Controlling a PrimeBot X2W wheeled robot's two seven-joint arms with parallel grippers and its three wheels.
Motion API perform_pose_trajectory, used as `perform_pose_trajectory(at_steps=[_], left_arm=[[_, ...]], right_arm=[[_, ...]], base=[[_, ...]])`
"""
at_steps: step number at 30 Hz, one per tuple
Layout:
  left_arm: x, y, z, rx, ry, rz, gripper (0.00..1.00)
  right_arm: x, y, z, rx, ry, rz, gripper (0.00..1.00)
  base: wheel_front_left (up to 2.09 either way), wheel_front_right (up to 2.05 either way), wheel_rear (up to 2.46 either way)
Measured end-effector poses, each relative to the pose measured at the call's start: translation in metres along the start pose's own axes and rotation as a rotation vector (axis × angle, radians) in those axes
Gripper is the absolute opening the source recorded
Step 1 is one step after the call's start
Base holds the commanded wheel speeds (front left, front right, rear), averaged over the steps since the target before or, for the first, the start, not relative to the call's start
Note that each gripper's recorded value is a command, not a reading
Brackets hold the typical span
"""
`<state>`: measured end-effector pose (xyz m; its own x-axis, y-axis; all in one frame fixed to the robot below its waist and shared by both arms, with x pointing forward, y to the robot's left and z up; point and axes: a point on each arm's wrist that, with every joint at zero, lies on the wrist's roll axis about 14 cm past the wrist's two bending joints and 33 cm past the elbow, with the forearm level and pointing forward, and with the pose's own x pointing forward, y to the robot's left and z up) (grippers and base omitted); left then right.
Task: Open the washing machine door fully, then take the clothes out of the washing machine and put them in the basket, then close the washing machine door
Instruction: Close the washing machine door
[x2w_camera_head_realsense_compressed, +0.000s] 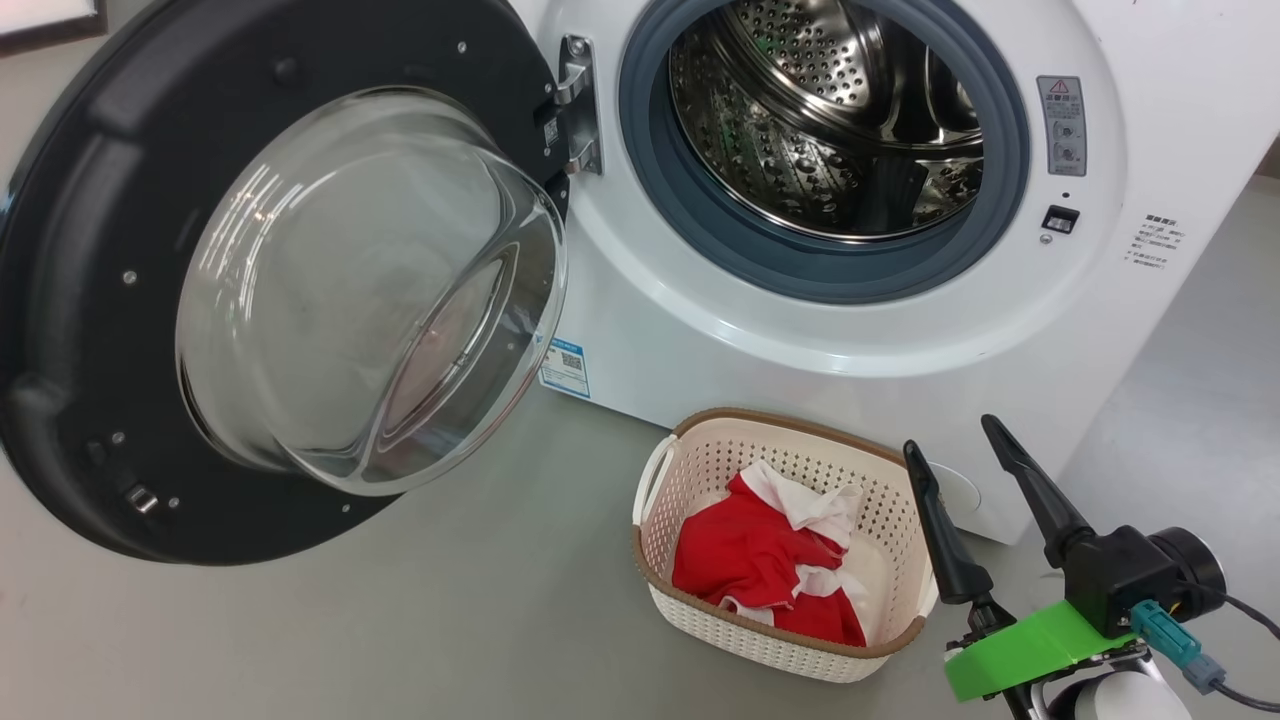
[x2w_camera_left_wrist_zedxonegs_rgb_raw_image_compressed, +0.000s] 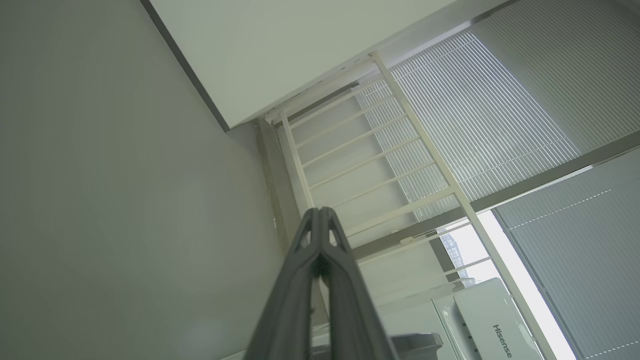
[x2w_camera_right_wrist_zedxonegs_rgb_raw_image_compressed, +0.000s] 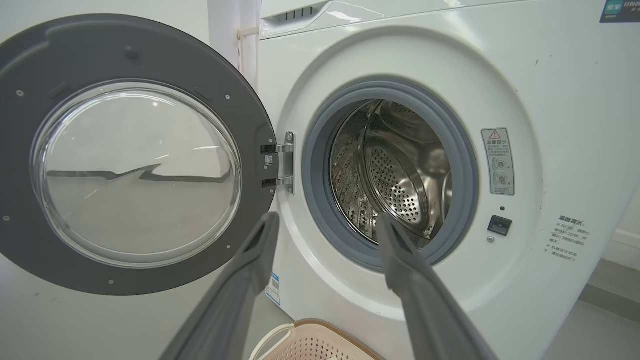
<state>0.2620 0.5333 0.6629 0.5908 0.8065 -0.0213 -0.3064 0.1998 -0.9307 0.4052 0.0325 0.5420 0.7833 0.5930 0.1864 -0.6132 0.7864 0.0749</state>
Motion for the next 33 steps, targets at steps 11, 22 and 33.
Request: perform_pose_trajectory(at_steps=[11, 22, 33], left_arm=[[0.001, 0.030, -0.052, 0.014, 0.273, 0.077, 0.00], [-0.004, 0.045, -0.085, 0.032, 0.436, 0.087, 0.00], [-0.011, 0.050, -0.094, -0.046, 0.514, 0.047, 0.00]], right_arm=[[-0.007, -0.005, 0.000, 0.000, 0.005, -0.021, 1.00], [-0.011, -0.011, -0.001, 0.000, 0.007, -0.040, 1.00], [-0.005, -0.006, -0.002, 0.012, 0.004, -0.019, 1.00]], base=[[0.00, 0.00, 0.00], [0.00, 0.00, 0.00], [0.00, 0.00, 0.00]])
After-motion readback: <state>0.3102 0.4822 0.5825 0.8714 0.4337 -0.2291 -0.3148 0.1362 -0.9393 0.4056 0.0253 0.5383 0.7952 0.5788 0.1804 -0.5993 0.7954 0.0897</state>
